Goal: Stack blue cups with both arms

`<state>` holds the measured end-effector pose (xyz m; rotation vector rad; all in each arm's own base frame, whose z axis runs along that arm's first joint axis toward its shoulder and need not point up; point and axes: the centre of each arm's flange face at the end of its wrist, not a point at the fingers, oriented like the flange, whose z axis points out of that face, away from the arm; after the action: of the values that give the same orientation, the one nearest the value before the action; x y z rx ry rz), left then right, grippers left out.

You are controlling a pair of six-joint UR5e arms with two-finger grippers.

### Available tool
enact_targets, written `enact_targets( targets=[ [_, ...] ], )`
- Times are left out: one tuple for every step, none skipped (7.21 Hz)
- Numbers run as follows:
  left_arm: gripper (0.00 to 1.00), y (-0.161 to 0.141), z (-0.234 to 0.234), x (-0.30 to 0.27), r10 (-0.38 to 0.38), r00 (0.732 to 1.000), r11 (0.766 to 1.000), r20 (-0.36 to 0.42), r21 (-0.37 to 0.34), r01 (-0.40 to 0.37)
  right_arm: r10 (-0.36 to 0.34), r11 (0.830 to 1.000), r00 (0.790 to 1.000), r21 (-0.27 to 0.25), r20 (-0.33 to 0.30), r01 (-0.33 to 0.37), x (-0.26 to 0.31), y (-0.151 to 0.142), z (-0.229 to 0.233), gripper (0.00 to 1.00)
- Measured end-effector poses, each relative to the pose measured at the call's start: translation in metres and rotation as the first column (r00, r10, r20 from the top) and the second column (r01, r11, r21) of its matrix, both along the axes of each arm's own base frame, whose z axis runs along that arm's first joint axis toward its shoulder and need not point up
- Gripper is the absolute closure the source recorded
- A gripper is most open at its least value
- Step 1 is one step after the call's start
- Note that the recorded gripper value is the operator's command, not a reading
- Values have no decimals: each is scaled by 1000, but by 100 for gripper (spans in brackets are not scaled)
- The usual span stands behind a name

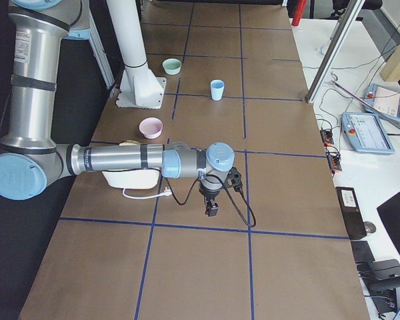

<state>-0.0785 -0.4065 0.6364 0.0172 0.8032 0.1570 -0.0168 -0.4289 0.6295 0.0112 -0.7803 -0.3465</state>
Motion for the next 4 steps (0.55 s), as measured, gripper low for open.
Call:
enact_targets(
  targets=[
    [0,0,4,0,1,1000,1000,4,-6,-1,6,1000,1000,-1,0,-6,3,0,0,0],
    [0,1,7,0,2,1000,1000,7,-12,-2,31,1000,1000,-2,-3,-31,14,0,1,0],
    [0,3,10,0,2,1000,1000,6,-16,-2,74,997,997,-9,-8,-74,34,5,6,0],
    [0,4,12,0,2,1000,1000,4,-21,-2,110,994,994,-25,-14,-111,51,13,15,0]
  ],
)
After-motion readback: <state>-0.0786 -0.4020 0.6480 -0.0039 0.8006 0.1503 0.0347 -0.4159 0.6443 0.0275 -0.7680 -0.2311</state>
